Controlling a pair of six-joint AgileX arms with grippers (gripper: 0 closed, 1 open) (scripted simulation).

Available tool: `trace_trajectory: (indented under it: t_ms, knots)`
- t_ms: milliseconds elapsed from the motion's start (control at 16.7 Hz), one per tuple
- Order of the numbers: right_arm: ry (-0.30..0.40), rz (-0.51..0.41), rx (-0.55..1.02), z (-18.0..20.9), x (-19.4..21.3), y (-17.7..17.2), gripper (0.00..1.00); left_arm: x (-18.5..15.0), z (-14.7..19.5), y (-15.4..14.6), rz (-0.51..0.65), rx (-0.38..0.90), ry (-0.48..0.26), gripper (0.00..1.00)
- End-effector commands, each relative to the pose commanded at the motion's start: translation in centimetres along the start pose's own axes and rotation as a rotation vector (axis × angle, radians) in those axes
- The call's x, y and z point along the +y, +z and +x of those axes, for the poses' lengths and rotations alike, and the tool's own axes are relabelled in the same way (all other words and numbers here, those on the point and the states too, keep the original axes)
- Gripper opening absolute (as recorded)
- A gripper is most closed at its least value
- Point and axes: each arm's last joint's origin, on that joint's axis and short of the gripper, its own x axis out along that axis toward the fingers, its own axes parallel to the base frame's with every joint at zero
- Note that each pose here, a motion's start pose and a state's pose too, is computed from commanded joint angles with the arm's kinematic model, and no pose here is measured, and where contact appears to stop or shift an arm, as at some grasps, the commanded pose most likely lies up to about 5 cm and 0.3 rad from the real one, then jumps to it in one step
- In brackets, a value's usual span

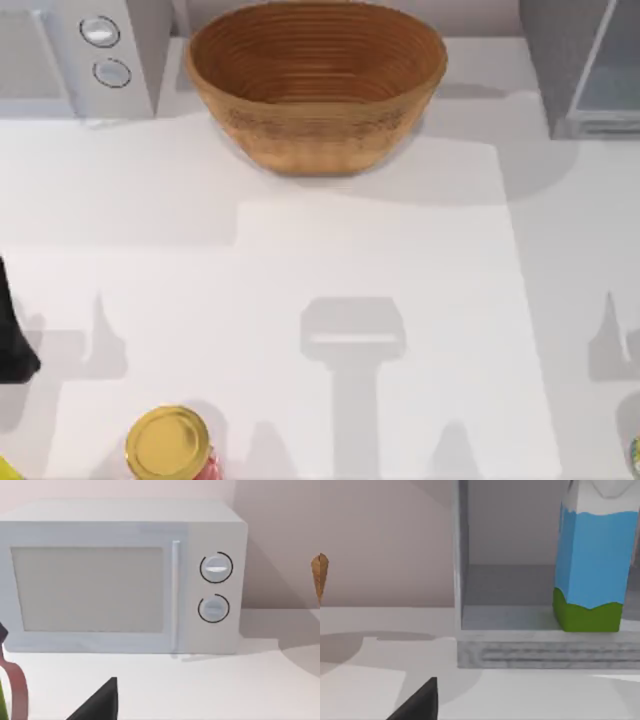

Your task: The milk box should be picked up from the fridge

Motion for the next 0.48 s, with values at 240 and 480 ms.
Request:
trace_trajectory:
  t_ms: [240, 480]
  knots:
    - [0.000, -0.001, -0.009, 0.1, -0.1, 0.3, 1.00, 0.0, 0.0, 0.0, 0.000, 0.000, 0.000, 1.00]
    - [-0.005, -0.006, -0.049, 1.2, -0.7, 1.8, 1.00, 0.0, 0.0, 0.0, 0.000, 0.000, 0.000, 1.00]
